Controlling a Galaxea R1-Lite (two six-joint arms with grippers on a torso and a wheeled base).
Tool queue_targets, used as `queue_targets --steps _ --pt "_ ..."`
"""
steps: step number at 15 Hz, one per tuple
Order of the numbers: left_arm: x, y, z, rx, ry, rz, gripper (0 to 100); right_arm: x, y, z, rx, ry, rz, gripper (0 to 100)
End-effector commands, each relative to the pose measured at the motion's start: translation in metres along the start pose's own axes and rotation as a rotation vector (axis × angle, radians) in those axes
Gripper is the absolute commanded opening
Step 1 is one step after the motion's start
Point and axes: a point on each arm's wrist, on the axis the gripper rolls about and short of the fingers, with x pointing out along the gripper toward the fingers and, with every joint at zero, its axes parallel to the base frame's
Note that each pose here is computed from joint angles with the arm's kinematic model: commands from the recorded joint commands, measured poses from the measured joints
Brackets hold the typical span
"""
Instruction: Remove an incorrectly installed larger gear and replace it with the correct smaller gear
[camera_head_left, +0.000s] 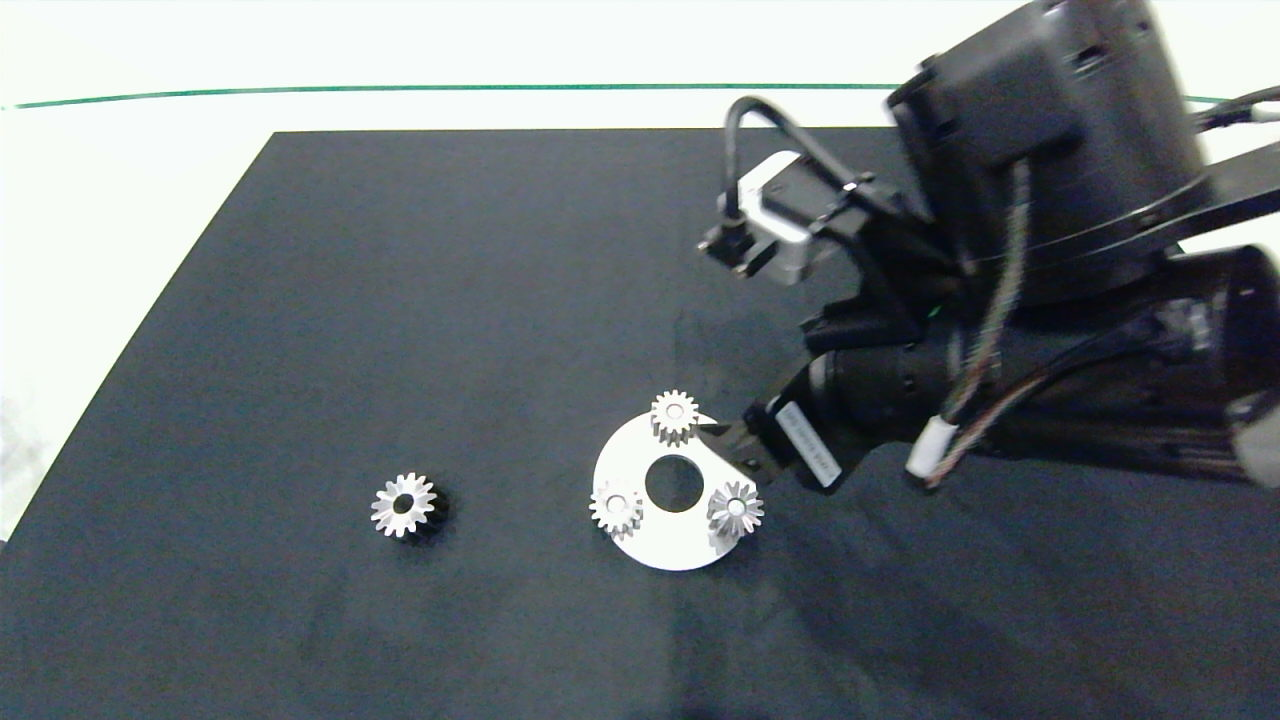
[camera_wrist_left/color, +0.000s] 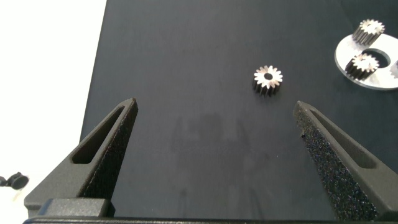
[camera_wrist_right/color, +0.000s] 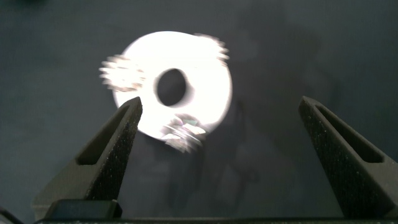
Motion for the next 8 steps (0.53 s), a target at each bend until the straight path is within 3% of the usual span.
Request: queue_targets --steps 1,2,5,8 --pt "0.001 -0.001 -0.003 0.000 0.012 0.002 100 -0.064 -0.061 -0.019 0.125 -0.082 -0.149 100" --pt "0.003 -0.001 -0.007 0.001 0.025 0.002 100 -0.085 -0.083 -0.027 0.180 -0.109 -0.228 100" --pt "0.005 -0.004 -0.015 0.004 0.054 0.033 100 -0.140 -0.119 -0.052 0.285 -0.162 -0.435 100" --pt "0.005 -0.005 -0.016 -0.015 0.058 0.043 100 -0.207 -0.129 -0.086 0.387 -0.225 -0.677 100"
